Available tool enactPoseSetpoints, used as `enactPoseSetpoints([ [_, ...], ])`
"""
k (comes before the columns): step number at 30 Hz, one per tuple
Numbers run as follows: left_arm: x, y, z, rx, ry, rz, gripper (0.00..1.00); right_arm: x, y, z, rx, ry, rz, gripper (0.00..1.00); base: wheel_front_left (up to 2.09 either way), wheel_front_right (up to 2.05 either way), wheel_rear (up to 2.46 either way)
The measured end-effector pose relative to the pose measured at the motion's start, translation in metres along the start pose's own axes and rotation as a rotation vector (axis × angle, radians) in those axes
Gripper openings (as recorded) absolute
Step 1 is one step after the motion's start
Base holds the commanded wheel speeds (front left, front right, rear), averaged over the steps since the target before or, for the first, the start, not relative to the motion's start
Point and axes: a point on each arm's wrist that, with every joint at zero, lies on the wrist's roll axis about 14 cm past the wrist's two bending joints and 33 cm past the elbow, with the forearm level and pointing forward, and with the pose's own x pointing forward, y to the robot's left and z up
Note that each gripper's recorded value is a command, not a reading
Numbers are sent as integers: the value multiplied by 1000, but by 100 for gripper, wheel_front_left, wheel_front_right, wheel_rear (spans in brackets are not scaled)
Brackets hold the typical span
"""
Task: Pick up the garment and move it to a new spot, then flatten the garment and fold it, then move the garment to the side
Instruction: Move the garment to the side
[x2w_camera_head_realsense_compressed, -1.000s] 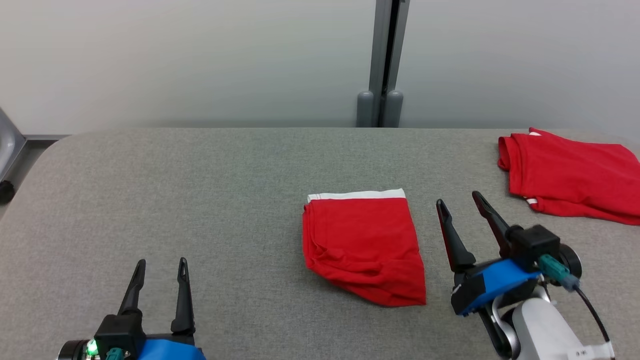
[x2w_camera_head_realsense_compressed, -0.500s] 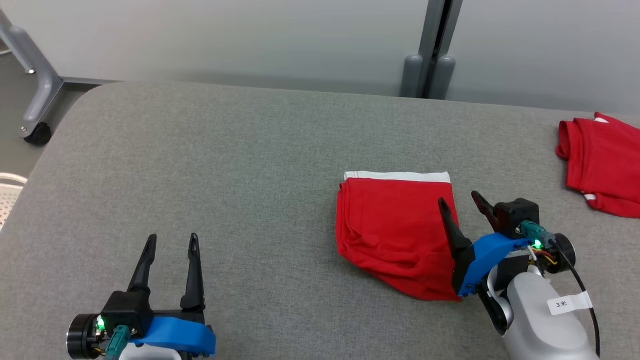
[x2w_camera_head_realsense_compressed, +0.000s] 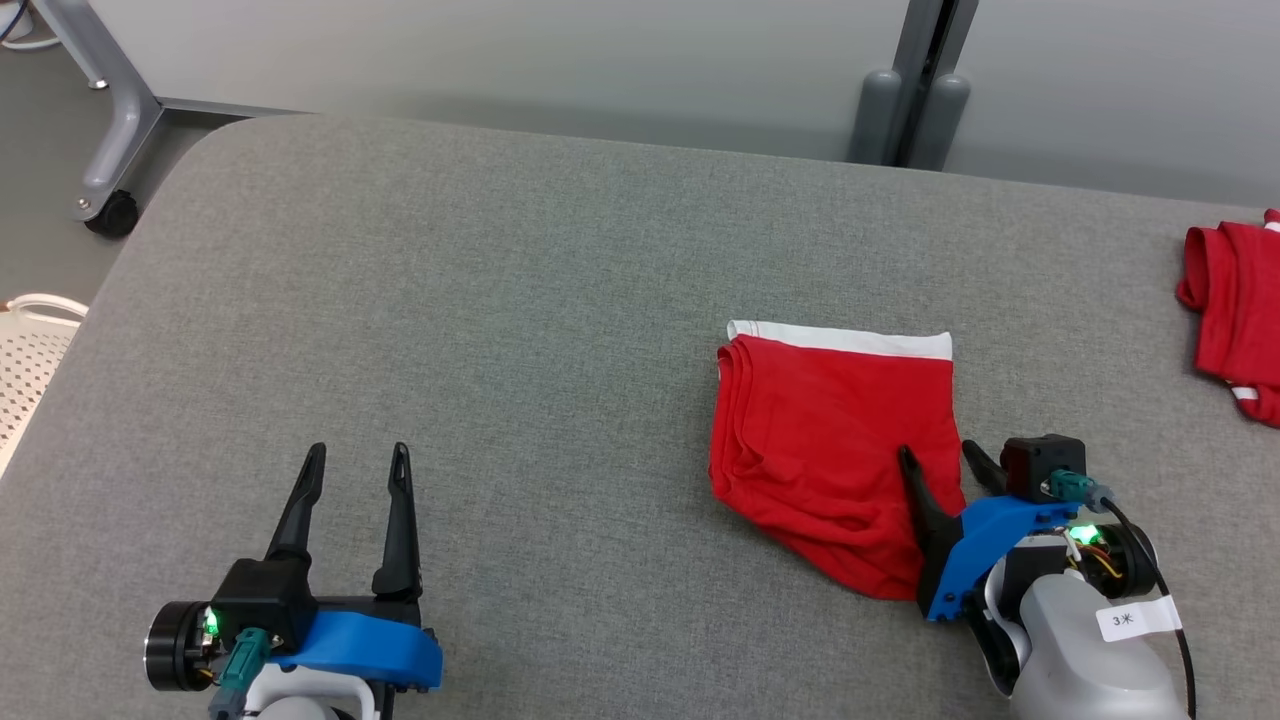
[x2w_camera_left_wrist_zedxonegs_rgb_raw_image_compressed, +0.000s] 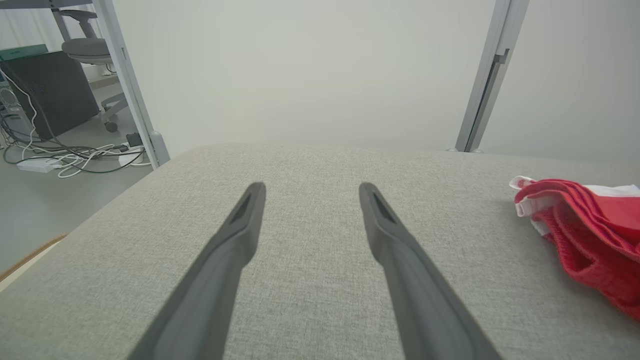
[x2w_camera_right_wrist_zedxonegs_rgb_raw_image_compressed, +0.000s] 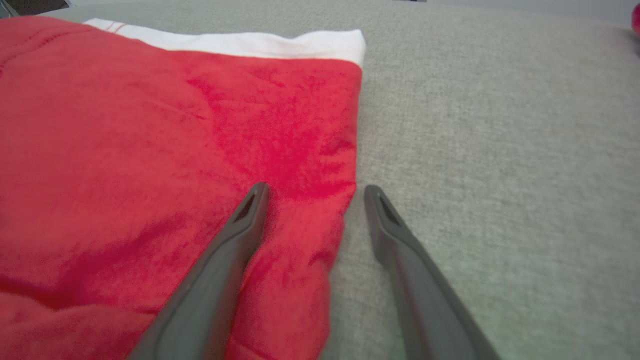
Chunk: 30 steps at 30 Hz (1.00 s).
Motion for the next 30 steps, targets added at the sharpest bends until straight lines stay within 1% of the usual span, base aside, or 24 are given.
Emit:
enactPoseSetpoints([
  [4,1,2,-1,-2,4,3,100,3,4,-7,15,23,10,100,0,0,0],
  [5,2,2,0,-3,1,3,100,3,6,-8,21,25,15,71,0,0,0],
  [7,2,2,1,-3,0,5,100,5,10,-8,38,23,27,8,0,0,0],
  [8,2,2,0,-3,2,5,100,5,13,-8,37,22,36,0,0,0,0],
  [11,3,2,0,-5,3,4,100,5,21,-8,36,18,59,0,0,0,0],
  [13,4,1,-1,-9,4,1,100,7,21,-3,12,8,65,0,0,0,0],
  [14,4,0,-1,-11,5,-1,100,9,18,0,-8,1,68,0,0,0,0],
  [15,7,-3,-2,-12,6,-8,100,14,13,14,-57,-29,72,0,0,0,0],
  [18,16,-9,1,-16,-5,-28,100,24,-3,39,-140,-84,66,0,0,0,0],
  [21,29,-18,7,-19,-24,-55,100,30,-28,59,-218,-123,42,0,0,0,0],
  [25,47,-33,1,-16,-14,-103,100,40,-65,87,-318,-165,1,0,0,0,0],
  [30,72,-57,-14,-14,8,-173,100,42,-122,103,-422,-160,-74,0,0,0,0],
])
